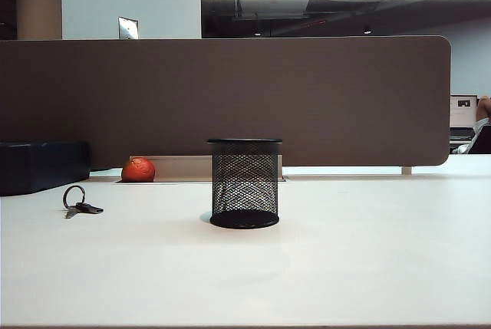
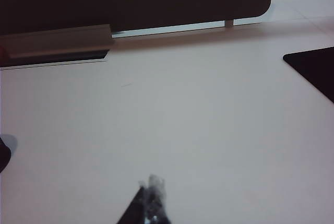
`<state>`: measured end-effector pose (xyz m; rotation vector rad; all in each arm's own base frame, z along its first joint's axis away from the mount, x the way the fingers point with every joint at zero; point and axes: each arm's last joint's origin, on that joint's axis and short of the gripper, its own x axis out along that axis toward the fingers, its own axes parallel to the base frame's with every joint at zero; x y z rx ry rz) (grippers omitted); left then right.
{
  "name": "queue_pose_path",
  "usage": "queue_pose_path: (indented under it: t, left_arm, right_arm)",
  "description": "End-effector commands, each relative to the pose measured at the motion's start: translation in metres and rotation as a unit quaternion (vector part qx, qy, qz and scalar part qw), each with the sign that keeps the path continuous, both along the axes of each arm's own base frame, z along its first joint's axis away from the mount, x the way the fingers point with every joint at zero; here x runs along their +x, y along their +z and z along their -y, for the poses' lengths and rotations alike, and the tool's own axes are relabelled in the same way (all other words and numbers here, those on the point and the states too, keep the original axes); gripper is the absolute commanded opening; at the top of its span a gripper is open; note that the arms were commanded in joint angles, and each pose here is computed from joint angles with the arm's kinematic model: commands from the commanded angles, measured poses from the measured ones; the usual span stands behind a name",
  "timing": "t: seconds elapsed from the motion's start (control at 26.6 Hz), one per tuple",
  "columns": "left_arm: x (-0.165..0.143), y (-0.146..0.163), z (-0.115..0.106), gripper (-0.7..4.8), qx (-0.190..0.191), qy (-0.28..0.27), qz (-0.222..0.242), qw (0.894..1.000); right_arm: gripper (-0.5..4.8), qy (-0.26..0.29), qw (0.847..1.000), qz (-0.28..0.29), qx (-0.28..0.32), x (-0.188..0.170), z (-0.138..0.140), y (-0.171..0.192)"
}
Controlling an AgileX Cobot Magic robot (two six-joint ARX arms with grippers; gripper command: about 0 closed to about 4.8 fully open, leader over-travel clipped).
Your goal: Pick up a bunch of keys from the table, then put them into the black basket.
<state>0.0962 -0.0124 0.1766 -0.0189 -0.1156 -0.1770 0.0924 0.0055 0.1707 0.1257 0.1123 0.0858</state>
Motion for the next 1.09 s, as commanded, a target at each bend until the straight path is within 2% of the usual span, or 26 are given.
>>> queue_pose_path:
  t: [0.04, 0.56, 0.72, 0.79, 0.94, 1.09]
  left_arm:
    - [-0.001, 0.003, 0.0, -0.05, 0.0, -0.002, 0.009, 1.0]
    - [-0.001, 0.005, 0.0, -0.03, -0.001, -0.002, 0.012, 1.0]
    - [-0.003, 0.013, 0.0, 0.14, 0.002, 0.0, 0.025, 1.0]
    - [-0.005, 0.019, 0.0, 0.64, 0.001, 0.0, 0.033, 0.999]
    - [-0.01, 0.036, -0.001, 0.66, 0.0, 0.0, 0.036, 0.999]
    - [-0.019, 0.059, -0.001, 0.72, 0.005, -0.014, 0.013, 1.0]
  right_arm:
    - [-0.08, -0.002, 1.0, 0.01, 0.001, 0.0, 0.0, 0.003]
    - [-0.08, 0.006, 1.0, 0.018, 0.002, -0.001, 0.0, 0.006]
    - [-0.09, 0.011, 1.0, 0.021, 0.007, -0.002, -0.001, 0.011]
    - [-0.09, 0.011, 0.999, 0.029, 0.011, -0.004, -0.001, 0.017]
    - [-0.09, 0.011, 0.999, 0.052, 0.011, -0.01, 0.0, 0.037]
    - [-0.09, 0.012, 0.996, 0.086, 0.012, -0.021, 0.0, 0.066]
